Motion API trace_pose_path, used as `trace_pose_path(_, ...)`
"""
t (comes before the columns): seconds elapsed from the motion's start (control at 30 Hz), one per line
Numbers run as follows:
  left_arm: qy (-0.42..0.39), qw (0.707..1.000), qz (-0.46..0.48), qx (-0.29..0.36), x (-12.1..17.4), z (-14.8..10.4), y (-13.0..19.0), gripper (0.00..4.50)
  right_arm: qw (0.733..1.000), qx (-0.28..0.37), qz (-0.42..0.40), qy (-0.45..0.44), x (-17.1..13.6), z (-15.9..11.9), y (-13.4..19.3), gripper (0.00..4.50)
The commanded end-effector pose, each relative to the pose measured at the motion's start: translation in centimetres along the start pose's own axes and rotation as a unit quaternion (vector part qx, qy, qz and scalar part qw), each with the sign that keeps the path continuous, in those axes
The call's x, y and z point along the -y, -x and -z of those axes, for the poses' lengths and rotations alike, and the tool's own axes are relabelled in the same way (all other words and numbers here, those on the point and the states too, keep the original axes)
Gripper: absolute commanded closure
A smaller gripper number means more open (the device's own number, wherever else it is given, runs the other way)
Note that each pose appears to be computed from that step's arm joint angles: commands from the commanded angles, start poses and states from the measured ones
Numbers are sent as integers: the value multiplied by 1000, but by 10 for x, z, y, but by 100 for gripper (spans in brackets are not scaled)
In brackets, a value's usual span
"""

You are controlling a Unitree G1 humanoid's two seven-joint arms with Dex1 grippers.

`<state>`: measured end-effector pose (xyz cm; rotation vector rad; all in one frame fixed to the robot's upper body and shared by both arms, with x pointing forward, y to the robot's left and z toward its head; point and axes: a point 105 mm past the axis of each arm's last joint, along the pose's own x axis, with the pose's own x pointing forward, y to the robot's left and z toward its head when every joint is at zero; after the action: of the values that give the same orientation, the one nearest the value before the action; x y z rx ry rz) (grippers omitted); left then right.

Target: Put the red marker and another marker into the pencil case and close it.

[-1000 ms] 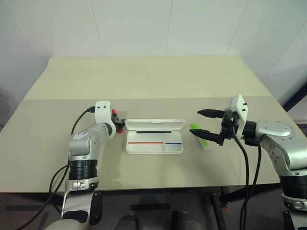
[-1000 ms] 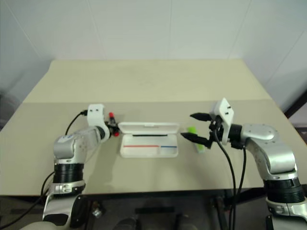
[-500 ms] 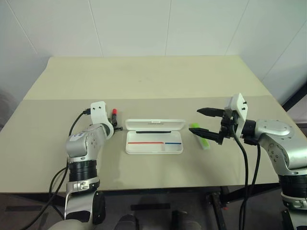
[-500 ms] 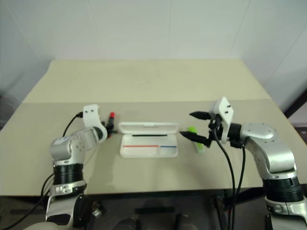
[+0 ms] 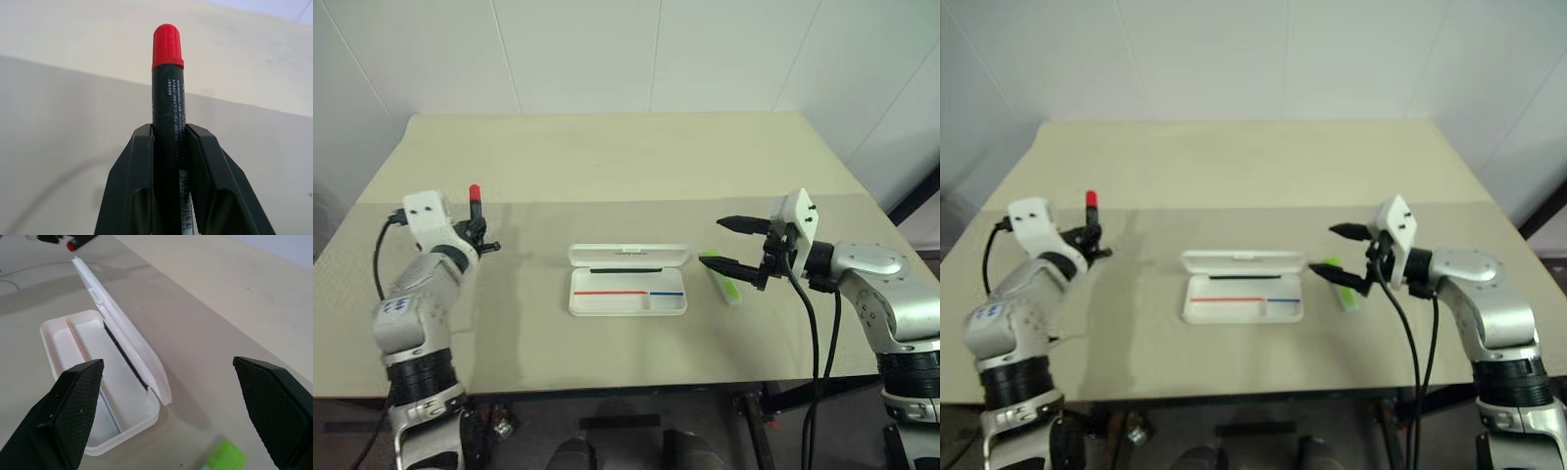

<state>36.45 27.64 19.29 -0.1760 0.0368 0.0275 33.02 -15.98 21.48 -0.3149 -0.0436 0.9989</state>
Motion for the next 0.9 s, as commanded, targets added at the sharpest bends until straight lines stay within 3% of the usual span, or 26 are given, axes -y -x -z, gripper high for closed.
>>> trace_pose_path(0.03, -41, 992, 89, 80, 7, -39, 20, 393, 1000, 15, 4, 22, 3, -9, 1, 0)
trace_pose_path(0.13, -113, 976, 156, 97, 10, -50, 34, 393, 1000, 15, 5, 22, 4, -8, 2, 0)
trace_pose_path(0.23, -231, 939, 236, 92, 25, -44, 47, 393, 1000, 14, 5, 21, 4, -6, 2, 0)
trace_pose_path(0.33, -257, 911, 309, 95, 43, -41, 58, 393, 1000, 14, 7, 20, 4, -4, 2, 0)
trace_pose_path(0.43, -301, 868, 390, 56, 61, -24, 69, 393, 1000, 13, 9, 20, 5, -3, 4, 0)
trace_pose_path(0.5, -348, 825, 445, 22, 75, -3, 77, 393, 1000, 13, 11, 20, 5, -3, 5, 0)
trace_pose_path(0.8, -373, 709, 598, -11, 124, 41, 97, 393, 999, 9, 25, 19, 3, -1, 11, 0)
trace_pose_path(0.9, -387, 694, 606, -21, 128, 50, 91, 393, 999, 8, 29, 19, 2, -2, 14, 0)
